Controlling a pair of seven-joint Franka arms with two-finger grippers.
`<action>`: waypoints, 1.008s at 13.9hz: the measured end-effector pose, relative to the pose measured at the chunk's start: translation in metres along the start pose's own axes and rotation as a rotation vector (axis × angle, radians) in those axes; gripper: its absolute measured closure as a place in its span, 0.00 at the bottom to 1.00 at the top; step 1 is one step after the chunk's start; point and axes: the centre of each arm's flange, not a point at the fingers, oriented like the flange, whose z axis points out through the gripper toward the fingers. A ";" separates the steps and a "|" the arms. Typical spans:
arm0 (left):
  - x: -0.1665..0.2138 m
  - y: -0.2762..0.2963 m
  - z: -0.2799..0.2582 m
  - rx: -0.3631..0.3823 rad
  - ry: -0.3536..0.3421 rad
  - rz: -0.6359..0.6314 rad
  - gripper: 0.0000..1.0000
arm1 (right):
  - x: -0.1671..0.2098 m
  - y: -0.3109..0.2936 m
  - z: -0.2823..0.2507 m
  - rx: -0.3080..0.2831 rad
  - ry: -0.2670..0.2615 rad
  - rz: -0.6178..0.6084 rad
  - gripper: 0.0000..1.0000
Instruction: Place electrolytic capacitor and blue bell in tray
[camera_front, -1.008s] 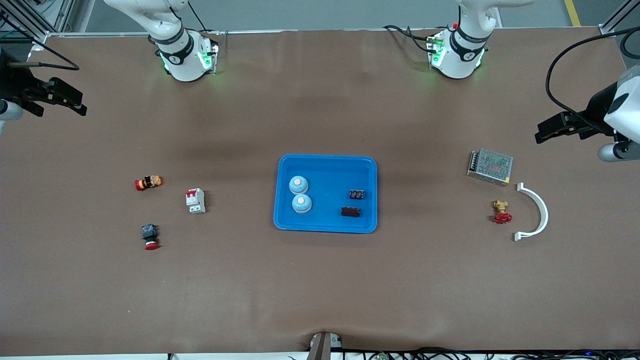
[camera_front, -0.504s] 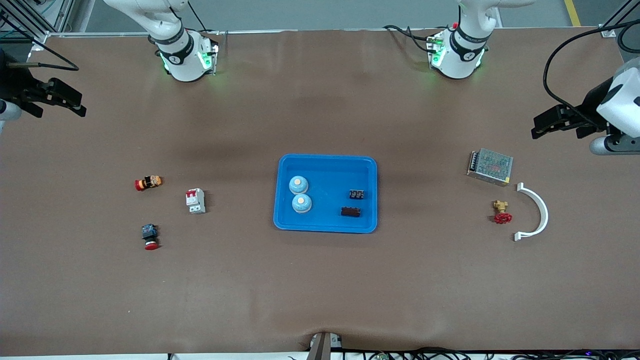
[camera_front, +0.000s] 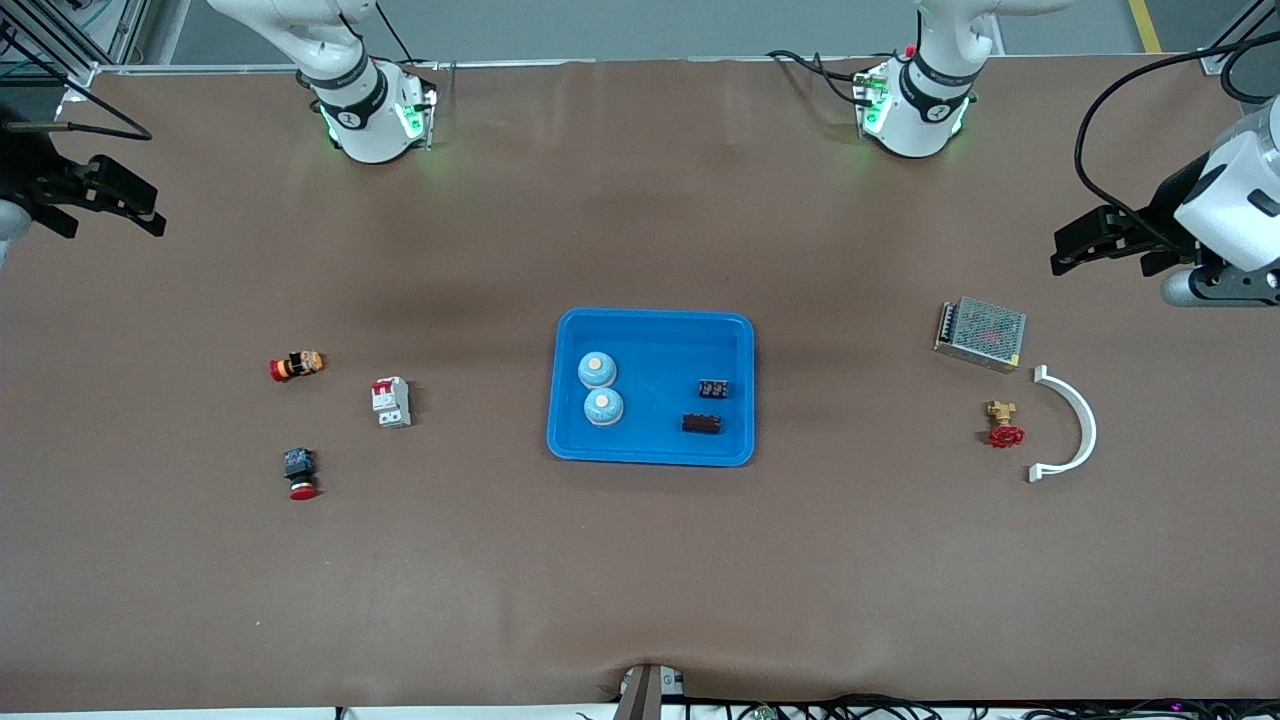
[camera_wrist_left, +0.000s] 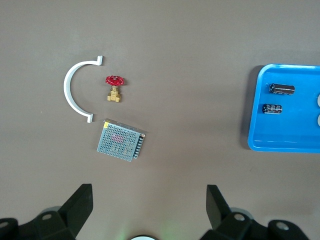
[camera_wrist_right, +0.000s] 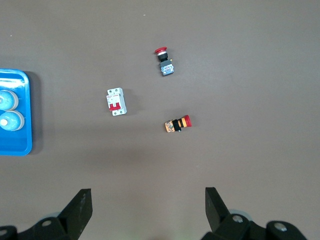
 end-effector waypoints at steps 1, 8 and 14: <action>-0.002 0.000 -0.002 0.000 0.003 -0.002 0.00 | 0.000 0.000 0.000 0.000 0.000 0.000 0.00; -0.009 0.009 -0.004 0.004 -0.020 0.011 0.00 | 0.000 0.000 0.000 0.000 0.001 0.000 0.00; -0.009 0.010 -0.004 0.005 -0.021 0.014 0.00 | 0.000 0.000 0.000 0.000 0.001 0.000 0.00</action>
